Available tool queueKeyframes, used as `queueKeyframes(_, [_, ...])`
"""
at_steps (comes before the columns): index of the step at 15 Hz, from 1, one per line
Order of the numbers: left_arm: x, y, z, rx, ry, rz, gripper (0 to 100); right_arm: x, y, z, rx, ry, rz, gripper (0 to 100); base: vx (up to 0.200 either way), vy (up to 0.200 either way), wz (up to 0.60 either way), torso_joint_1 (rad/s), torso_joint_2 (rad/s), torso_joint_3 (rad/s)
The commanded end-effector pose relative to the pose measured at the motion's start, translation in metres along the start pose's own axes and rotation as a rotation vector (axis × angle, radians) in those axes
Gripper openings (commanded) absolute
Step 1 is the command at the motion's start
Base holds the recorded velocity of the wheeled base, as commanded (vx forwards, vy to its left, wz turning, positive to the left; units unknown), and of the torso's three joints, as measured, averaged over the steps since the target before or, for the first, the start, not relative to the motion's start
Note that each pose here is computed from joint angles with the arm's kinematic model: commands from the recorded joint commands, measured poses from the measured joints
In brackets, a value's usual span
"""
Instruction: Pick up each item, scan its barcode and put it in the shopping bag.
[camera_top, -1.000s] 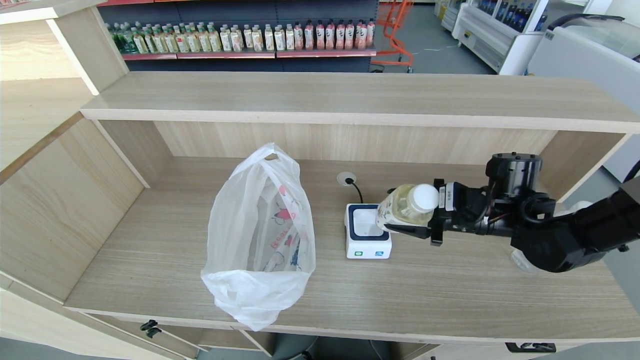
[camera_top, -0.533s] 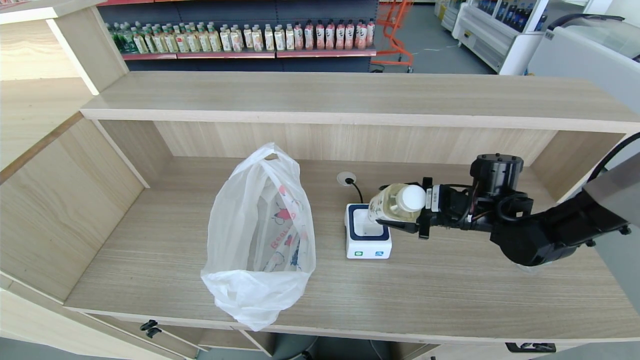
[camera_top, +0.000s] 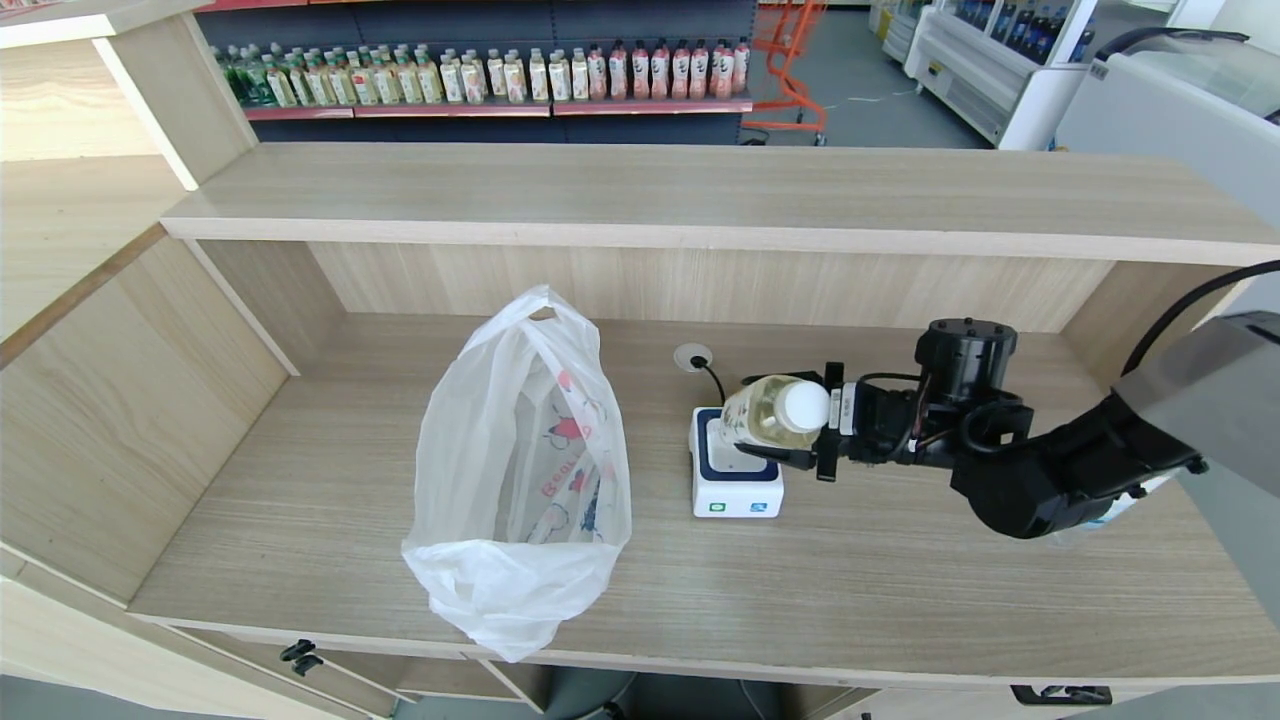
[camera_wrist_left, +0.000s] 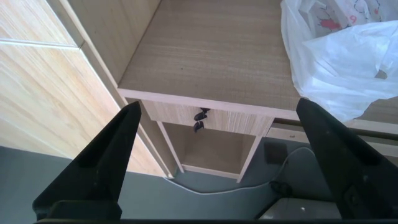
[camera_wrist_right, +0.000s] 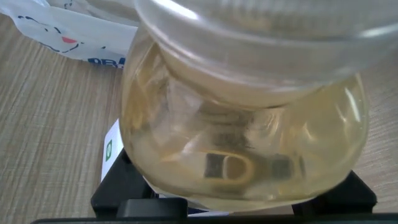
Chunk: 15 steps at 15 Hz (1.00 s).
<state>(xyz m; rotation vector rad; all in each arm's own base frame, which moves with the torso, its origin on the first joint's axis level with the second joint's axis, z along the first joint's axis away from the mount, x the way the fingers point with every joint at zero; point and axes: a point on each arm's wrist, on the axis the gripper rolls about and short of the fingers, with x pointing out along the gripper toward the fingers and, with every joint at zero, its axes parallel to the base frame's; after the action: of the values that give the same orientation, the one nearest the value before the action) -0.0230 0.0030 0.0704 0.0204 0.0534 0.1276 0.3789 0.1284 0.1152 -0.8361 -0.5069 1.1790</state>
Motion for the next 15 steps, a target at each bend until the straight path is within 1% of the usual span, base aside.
queueKeyframes(1, [0.0, 0.0, 0.0, 0.0, 0.0, 0.001, 100, 0.009, -0.001, -0.004, -0.008, -0.01, 0.002, 0, 0.0, 0.0, 0.0, 0.0, 0.0, 0.0])
queueKeyframes(8, [0.0, 0.0, 0.0, 0.0, 0.0, 0.001, 100, 0.011, 0.003, -0.01, -0.026, -0.001, 0.007, 0, 0.0, 0.0, 0.0, 0.0, 0.0, 0.0])
queueKeyframes(10, [0.0, 0.0, 0.0, 0.0, 0.0, 0.001, 100, 0.01, 0.0, -0.007, -0.032, -0.003, 0.001, 0, 0.0, 0.0, 0.0, 0.0, 0.0, 0.0])
queueKeyframes(11, [0.0, 0.0, 0.0, 0.0, 0.0, 0.001, 100, 0.008, -0.005, -0.001, -0.03, -0.011, -0.009, 0, 0.0, 0.0, 0.0, 0.0, 0.0, 0.0])
queueKeyframes(12, [0.0, 0.0, 0.0, 0.0, 0.0, 0.001, 100, 0.005, -0.013, 0.009, -0.015, -0.021, -0.024, 0, 0.0, 0.0, 0.0, 0.0, 0.0, 0.0])
queueKeyframes(13, [0.0, 0.0, 0.0, 0.0, 0.0, 0.001, 100, -0.012, -0.036, 0.042, 0.074, -0.043, -0.077, 0, 0.0, 0.0, 0.0, 0.0, 0.0, 0.0])
queueKeyframes(14, [0.0, 0.0, 0.0, 0.0, 0.0, 0.001, 100, -0.029, -0.05, 0.066, 0.145, -0.049, -0.127, 0, 0.0, 0.0, 0.0, 0.0, 0.0, 0.0])
queueKeyframes(15, [0.0, 0.0, 0.0, 0.0, 0.0, 0.001, 100, -0.045, -0.065, 0.097, 0.245, -0.066, -0.191, 0, 0.0, 0.0, 0.0, 0.0, 0.0, 0.0])
